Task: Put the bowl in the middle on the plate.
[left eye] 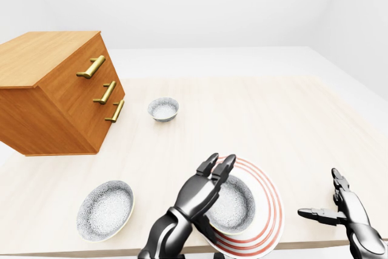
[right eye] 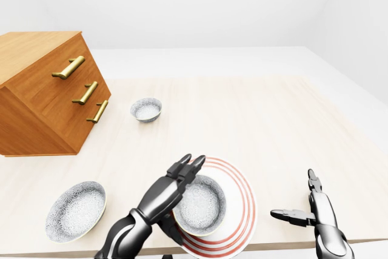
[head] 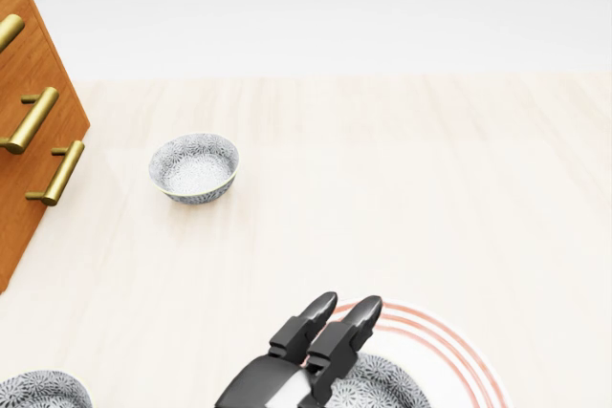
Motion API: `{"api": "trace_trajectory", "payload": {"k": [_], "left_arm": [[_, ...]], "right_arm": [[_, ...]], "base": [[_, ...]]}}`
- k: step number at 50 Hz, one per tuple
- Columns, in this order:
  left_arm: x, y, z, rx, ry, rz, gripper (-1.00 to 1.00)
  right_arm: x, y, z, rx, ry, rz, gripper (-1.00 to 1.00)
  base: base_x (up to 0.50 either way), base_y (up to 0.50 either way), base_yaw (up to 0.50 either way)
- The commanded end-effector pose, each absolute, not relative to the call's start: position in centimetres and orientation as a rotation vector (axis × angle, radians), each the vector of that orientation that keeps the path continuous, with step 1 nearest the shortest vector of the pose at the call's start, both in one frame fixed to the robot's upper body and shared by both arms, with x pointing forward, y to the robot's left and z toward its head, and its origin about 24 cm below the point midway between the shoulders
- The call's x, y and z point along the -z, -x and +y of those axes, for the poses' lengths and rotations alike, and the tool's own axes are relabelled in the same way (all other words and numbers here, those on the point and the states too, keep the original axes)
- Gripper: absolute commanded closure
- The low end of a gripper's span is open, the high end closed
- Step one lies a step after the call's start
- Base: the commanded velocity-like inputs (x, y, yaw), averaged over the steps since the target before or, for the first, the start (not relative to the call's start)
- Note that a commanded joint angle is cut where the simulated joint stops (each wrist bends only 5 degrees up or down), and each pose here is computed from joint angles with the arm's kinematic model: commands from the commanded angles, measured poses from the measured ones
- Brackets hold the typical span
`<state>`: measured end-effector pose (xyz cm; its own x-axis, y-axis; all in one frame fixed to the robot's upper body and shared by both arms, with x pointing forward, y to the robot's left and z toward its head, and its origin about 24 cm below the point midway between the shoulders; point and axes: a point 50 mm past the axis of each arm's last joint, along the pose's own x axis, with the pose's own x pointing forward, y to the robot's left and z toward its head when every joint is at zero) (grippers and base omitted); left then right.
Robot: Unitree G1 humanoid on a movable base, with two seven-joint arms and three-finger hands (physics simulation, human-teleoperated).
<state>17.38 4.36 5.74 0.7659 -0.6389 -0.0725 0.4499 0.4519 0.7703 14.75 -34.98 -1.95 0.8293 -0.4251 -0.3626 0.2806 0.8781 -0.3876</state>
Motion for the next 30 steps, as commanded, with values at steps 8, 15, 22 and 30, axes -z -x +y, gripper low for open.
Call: {"api": "trace_trajectory", "payload": {"k": [8, 15, 22, 30], "left_arm": [[-10.4, -15.9, 6.5, 0.756, -0.542, -0.334, -1.00], [-12.5, -16.4, 7.9, 0.715, -0.504, -0.408, -1.00], [-15.4, -17.1, 10.4, 0.632, -0.475, -0.471, -1.00], [-18.9, -18.8, 15.0, 0.435, -0.437, -0.561, -1.00]], "right_arm": [[4.9, -13.1, -34.6, 0.370, 0.286, 0.598, -1.00], [5.0, -13.1, -34.6, 0.372, 0.288, 0.603, -1.00], [5.2, -13.1, -34.6, 0.372, 0.288, 0.613, -1.00], [5.2, -13.0, -34.6, 0.372, 0.290, 0.616, -1.00]], "base": [[0.00, 0.00, 0.00], [0.00, 0.00, 0.00], [0.00, 0.00, 0.00], [0.00, 0.00, 0.00]]}}
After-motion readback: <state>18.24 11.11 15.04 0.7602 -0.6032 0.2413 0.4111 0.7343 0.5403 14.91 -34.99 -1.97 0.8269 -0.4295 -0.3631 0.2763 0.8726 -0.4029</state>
